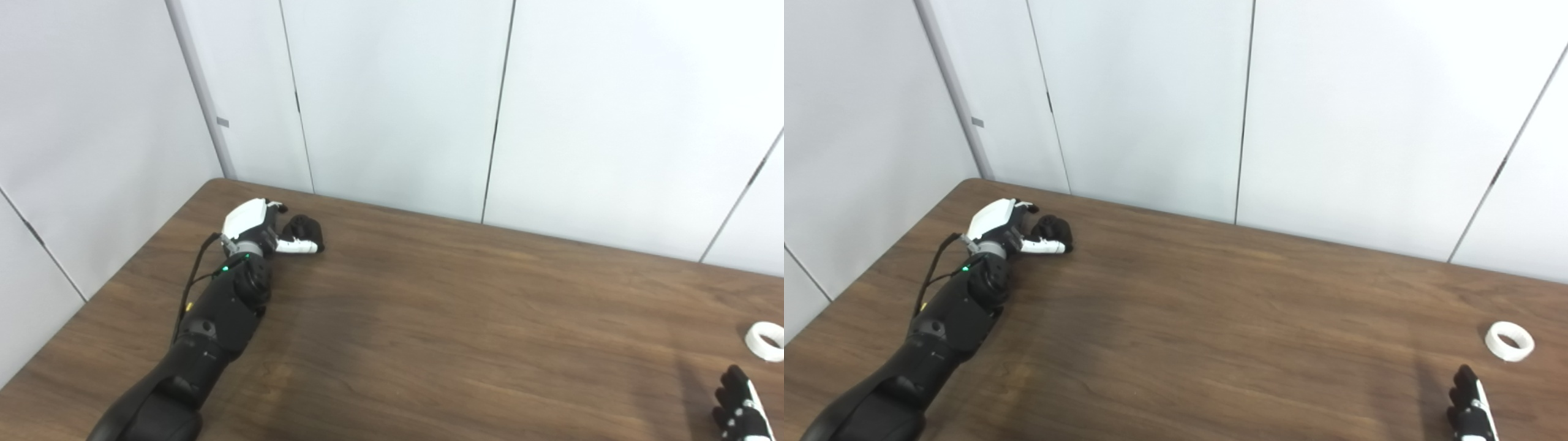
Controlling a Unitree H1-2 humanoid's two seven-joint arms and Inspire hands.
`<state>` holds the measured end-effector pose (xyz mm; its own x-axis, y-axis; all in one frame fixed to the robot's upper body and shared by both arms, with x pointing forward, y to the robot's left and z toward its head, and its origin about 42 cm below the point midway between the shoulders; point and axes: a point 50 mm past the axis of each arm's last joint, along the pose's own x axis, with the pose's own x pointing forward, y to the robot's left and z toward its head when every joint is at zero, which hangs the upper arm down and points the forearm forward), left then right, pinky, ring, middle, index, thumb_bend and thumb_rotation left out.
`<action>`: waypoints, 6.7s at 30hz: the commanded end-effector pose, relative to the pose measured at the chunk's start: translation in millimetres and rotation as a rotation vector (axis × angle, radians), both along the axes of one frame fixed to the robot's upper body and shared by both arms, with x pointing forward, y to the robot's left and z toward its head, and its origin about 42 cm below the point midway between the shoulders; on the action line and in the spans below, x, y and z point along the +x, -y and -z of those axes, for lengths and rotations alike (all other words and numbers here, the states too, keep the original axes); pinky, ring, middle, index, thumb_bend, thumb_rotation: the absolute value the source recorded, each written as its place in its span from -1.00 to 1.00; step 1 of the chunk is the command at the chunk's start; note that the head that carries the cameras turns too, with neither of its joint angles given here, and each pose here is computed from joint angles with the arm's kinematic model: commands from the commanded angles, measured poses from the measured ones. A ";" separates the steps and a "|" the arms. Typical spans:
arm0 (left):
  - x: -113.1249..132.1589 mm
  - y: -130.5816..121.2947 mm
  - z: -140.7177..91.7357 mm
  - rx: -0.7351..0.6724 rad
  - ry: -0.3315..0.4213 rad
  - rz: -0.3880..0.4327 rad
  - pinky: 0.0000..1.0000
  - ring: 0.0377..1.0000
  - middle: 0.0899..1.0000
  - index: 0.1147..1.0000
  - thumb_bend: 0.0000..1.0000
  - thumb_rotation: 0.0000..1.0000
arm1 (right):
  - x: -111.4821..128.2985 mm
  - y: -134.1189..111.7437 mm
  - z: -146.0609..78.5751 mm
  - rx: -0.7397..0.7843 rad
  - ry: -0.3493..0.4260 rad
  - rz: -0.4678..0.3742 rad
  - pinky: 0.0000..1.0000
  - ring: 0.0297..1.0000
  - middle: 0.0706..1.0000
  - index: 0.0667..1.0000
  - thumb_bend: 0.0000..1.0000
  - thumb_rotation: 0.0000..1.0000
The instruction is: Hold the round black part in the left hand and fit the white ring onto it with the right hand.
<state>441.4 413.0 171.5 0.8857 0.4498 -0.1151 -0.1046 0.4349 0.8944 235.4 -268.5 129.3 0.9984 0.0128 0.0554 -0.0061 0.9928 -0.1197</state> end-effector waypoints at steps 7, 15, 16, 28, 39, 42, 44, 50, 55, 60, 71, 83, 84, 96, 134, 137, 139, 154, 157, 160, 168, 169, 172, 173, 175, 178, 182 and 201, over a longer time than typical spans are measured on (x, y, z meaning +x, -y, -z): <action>13.5 -10.5 -29.9 0.034 0.089 -0.006 1.00 1.00 0.94 0.53 1.00 -0.20 | 0.5 -4.3 -15.7 -0.008 0.053 -0.003 1.00 1.00 1.00 1.00 0.05 1.00; 12.9 -9.8 -30.7 0.011 0.091 -0.014 1.00 1.00 0.91 0.45 0.97 -0.19 | -0.3 -4.8 -16.6 0.003 0.052 -0.007 1.00 1.00 1.00 1.00 -0.03 1.00; 13.0 -9.5 -30.5 0.008 0.092 -0.012 1.00 1.00 0.91 0.45 0.97 -0.20 | -0.3 -4.8 -16.7 -0.002 0.053 -0.006 1.00 1.00 1.00 1.00 -0.04 1.00; 15.7 -2.2 -32.9 -0.025 0.119 0.013 1.00 1.00 0.89 0.46 0.98 -0.22 | -0.7 -6.7 -19.7 -0.002 0.048 0.001 1.00 1.00 1.00 1.00 -0.04 1.00; 18.2 1.1 -33.2 -0.030 0.135 0.020 1.00 1.00 0.87 0.45 0.94 -0.31 | 0.4 -6.3 -21.8 -0.006 0.046 -0.005 1.00 1.00 1.00 1.00 -0.09 1.00; 17.8 0.6 -32.6 -0.031 0.139 0.020 1.00 1.00 0.86 0.44 0.94 -0.32 | -0.1 -5.9 -22.9 -0.013 0.047 -0.002 1.00 1.00 1.00 1.00 -0.10 1.00; 17.5 0.4 -32.4 -0.033 0.137 0.019 1.00 1.00 0.86 0.45 0.94 -0.32 | -0.3 -6.4 -24.1 -0.014 0.047 0.000 1.00 1.00 1.00 1.00 -0.11 1.00; 16.9 -0.5 -31.1 -0.035 0.130 0.017 1.00 0.99 0.86 0.45 0.95 -0.31 | -1.0 -6.8 -25.2 -0.013 0.045 -0.001 1.00 1.00 1.00 1.00 -0.16 1.00; 16.2 -1.0 -30.2 -0.026 0.131 0.013 1.00 0.97 0.84 0.40 0.92 -0.32 | -0.8 -6.1 -25.1 -0.014 0.044 -0.007 1.00 1.00 1.00 1.00 -0.18 1.00; 15.1 -2.9 -28.4 -0.025 0.166 -0.004 1.00 0.87 0.61 -0.13 0.13 -0.83 | -1.5 -6.7 -25.4 -0.015 0.042 -0.001 1.00 1.00 1.00 1.00 -0.20 1.00; 14.2 -4.8 -29.2 0.011 0.171 -0.007 1.00 0.73 0.45 -0.17 0.05 -0.89 | -0.8 -6.8 -25.2 -0.009 0.044 0.000 1.00 1.00 1.00 1.00 -0.20 1.00; 4.9 3.8 -30.9 0.023 0.198 0.036 1.00 0.71 0.43 -0.16 0.05 -0.89 | 0.4 -10.4 -26.4 -0.014 0.055 0.006 1.00 1.00 1.00 1.00 -0.25 1.00; 3.0 6.3 -31.7 0.018 0.206 0.043 1.00 0.71 0.44 -0.16 0.05 -0.89 | 0.4 -10.8 -26.4 -0.014 0.056 0.008 1.00 1.00 1.00 1.00 -0.25 1.00; -36.9 80.2 -30.6 -0.012 0.268 0.219 1.00 0.78 0.48 -0.16 0.05 -0.90 | 4.7 -14.3 -25.3 -0.017 0.067 0.009 1.00 1.00 0.97 1.00 -0.20 1.00; -189.8 247.2 34.7 0.116 0.222 0.853 1.00 0.83 0.56 -0.16 0.05 -0.88 | 7.8 -36.6 -27.8 -0.055 0.104 0.035 1.00 0.95 0.83 0.88 0.14 1.00; -193.9 246.7 40.6 0.110 0.209 0.864 1.00 0.83 0.56 -0.16 0.05 -0.89 | 7.2 -39.4 -31.8 -0.059 0.105 0.042 1.00 0.94 0.83 0.87 0.13 1.00; -195.4 245.8 43.2 0.107 0.206 0.870 1.00 0.83 0.56 -0.16 0.05 -0.89 | 6.8 -40.8 -34.3 -0.056 0.102 0.047 1.00 0.93 0.83 0.87 0.14 1.00; -200.7 242.6 58.2 0.088 0.221 0.882 1.00 0.79 0.53 -0.16 0.05 -0.89 | 9.5 -28.1 -49.8 -0.118 0.116 0.096 0.91 0.90 0.85 0.83 0.13 0.63; -202.4 242.4 62.2 0.096 0.212 0.883 1.00 0.79 0.54 -0.16 0.05 -0.88 | 11.5 -21.3 -54.5 -0.172 0.124 0.135 0.76 0.83 0.82 0.75 0.21 0.26; -204.0 242.8 65.2 0.091 0.207 0.879 1.00 0.78 0.53 -0.16 0.05 -0.88 | 14.8 -15.2 -58.9 -0.206 0.131 0.155 0.74 0.80 0.78 0.70 0.28 0.00; -205.5 240.5 71.1 0.086 0.209 0.881 1.00 0.77 0.53 -0.16 0.05 -0.89 | 39.1 10.5 -82.7 -0.349 0.137 0.222 0.82 0.81 0.75 0.57 0.50 -0.32; -205.5 239.8 71.2 0.085 0.210 0.883 1.00 0.77 0.53 -0.16 0.05 -0.89 | 43.5 14.6 -86.4 -0.388 0.137 0.232 0.81 0.81 0.75 0.54 0.53 -0.34; -205.2 237.1 70.8 0.081 0.213 0.882 1.00 0.76 0.52 -0.16 0.05 -0.89 | 55.9 24.0 -97.4 -0.473 0.136 0.258 0.75 0.79 0.73 0.49 0.61 -0.36; -205.2 235.8 70.8 0.082 0.213 0.880 1.00 0.76 0.51 -0.16 0.05 -0.89 | 59.9 26.6 -101.6 -0.499 0.135 0.264 0.72 0.78 0.73 0.47 0.63 -0.38; -205.3 233.8 70.5 0.083 0.211 0.879 1.00 0.76 0.51 -0.16 0.05 -0.89 | 67.0 31.6 -108.3 -0.556 0.143 0.270 0.74 0.79 0.73 0.46 0.65 -0.41; -206.0 230.3 70.0 0.081 0.205 0.876 1.00 0.77 0.52 -0.16 0.05 -0.89 | 80.3 41.1 -116.7 -0.636 0.138 0.281 0.84 0.84 0.75 0.45 0.64 -0.46; -206.3 226.6 69.6 0.081 0.203 0.875 1.00 0.76 0.51 -0.16 0.05 -0.89 | 99.0 50.9 -123.0 -0.705 0.136 0.298 0.83 0.85 0.78 0.43 0.68 -0.49; -212.7 221.5 65.5 0.063 0.194 0.869 1.00 0.71 0.48 -0.17 0.05 -0.90 | 184.4 103.2 -128.6 -0.908 -0.095 0.317 1.00 1.00 0.91 0.40 0.72 -0.55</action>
